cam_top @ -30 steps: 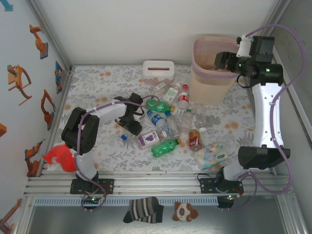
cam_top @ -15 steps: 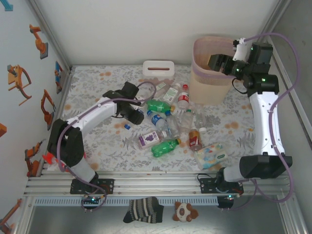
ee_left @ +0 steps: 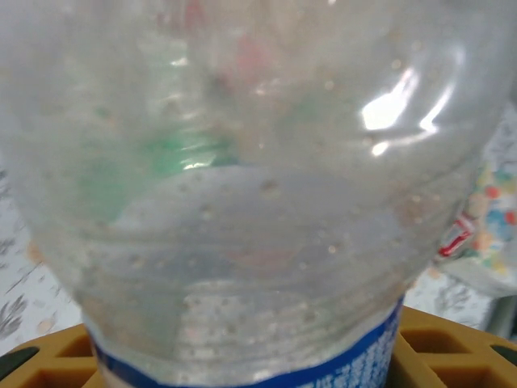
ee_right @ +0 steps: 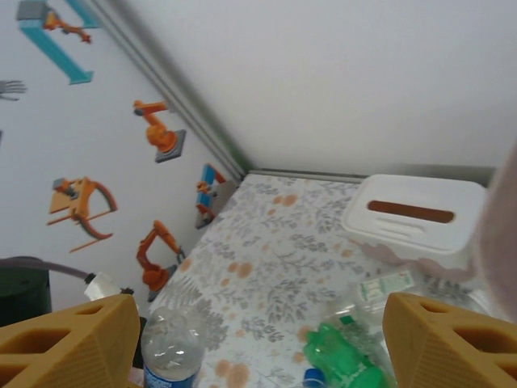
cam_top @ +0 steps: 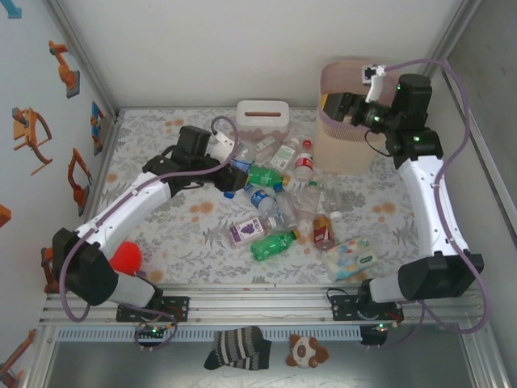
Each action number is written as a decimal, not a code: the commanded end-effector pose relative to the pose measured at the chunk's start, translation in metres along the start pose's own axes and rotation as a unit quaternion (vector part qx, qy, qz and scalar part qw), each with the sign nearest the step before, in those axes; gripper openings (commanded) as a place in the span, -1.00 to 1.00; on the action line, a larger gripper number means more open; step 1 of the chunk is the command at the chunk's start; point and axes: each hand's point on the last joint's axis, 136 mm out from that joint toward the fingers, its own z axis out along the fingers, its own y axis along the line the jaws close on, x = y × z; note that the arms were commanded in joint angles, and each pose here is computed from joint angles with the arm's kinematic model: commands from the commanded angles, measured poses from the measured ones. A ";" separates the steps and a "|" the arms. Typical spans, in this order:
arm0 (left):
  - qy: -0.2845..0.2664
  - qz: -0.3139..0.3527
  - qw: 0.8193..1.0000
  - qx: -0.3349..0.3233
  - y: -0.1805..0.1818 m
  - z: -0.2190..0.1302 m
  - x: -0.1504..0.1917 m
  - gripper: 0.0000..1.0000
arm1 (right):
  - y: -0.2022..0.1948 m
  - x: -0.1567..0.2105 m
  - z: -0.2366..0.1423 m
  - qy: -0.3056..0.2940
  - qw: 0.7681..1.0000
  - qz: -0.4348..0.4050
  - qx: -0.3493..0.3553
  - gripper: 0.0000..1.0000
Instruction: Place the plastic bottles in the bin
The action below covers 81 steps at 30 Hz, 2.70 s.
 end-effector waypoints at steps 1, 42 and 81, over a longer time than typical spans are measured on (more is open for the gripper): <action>-0.070 0.021 0.994 0.079 -0.032 -0.020 -0.028 0.08 | 0.041 -0.001 0.005 -0.003 0.997 -0.039 -0.068 0.57; -0.255 0.148 0.901 0.318 -0.148 -0.130 -0.096 0.12 | 0.238 0.081 0.036 0.067 0.903 -0.225 -0.360 0.39; -0.239 0.127 0.946 0.179 -0.112 -0.123 -0.074 0.51 | 0.118 -0.004 0.051 0.002 0.985 -0.149 -0.083 0.08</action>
